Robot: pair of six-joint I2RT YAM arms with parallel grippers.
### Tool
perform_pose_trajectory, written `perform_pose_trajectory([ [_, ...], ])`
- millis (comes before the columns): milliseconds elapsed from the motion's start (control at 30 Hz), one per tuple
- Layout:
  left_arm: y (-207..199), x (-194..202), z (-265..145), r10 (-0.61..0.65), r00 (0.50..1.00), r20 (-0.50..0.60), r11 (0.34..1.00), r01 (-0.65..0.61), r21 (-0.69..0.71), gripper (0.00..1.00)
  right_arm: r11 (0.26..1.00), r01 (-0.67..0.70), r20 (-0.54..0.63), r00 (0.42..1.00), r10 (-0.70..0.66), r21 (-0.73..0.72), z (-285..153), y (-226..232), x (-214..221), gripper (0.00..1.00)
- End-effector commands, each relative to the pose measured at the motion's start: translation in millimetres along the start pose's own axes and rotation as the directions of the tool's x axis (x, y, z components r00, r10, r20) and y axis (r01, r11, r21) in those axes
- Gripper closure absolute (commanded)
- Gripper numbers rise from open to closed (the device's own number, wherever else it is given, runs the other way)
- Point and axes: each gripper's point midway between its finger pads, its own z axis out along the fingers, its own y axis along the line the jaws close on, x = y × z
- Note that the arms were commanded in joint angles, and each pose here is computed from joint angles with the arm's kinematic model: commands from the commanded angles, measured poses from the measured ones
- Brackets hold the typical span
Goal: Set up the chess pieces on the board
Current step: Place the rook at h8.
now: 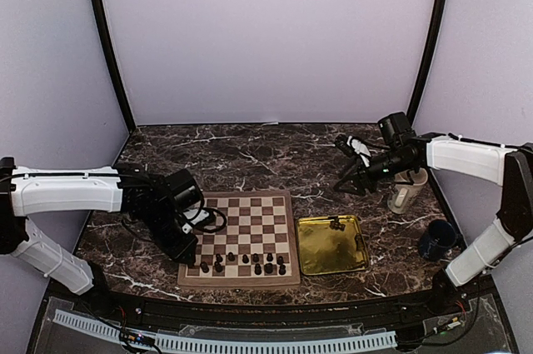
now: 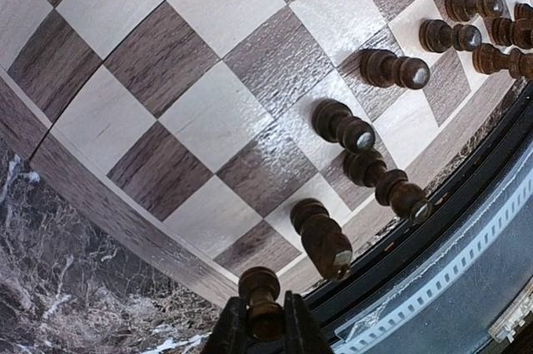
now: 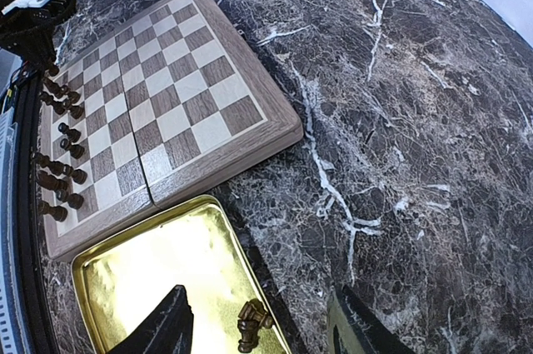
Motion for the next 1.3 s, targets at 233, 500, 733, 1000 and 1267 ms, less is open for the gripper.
perform_pose_trajectory([
  [233, -1, 9, 11, -0.005, 0.998, -0.059, 1.000, 0.005, 0.005, 0.82, 1.000, 0.022, 0.012, 1.000, -0.022, -0.009, 1, -2, -8, 0.44],
  [500, -2, 6, 15, 0.000, 0.997, -0.075, 1.000, 0.000, 0.001, 0.79, 1.000, 0.021, 0.011, 1.000, -0.021, -0.010, 0, -2, -8, 0.44],
  [733, 1, 4, 7, 0.008, 0.998, -0.062, 1.000, -0.010, -0.021, 0.77, 1.000, 0.024, 0.014, 1.000, -0.024, -0.009, -1, 0, -9, 0.44],
  [1000, -1, -15, -38, 0.058, 0.998, 0.018, 0.996, -0.056, -0.071, 0.68, 1.000, 0.012, 0.014, 1.000, -0.012, 0.006, -5, -3, -16, 0.44],
  [1267, 16, -111, -90, 0.212, 0.932, 0.294, 0.937, -0.108, -0.334, 0.54, 0.999, 0.006, -0.080, 0.997, -0.002, 0.051, -23, -6, -21, 0.49],
])
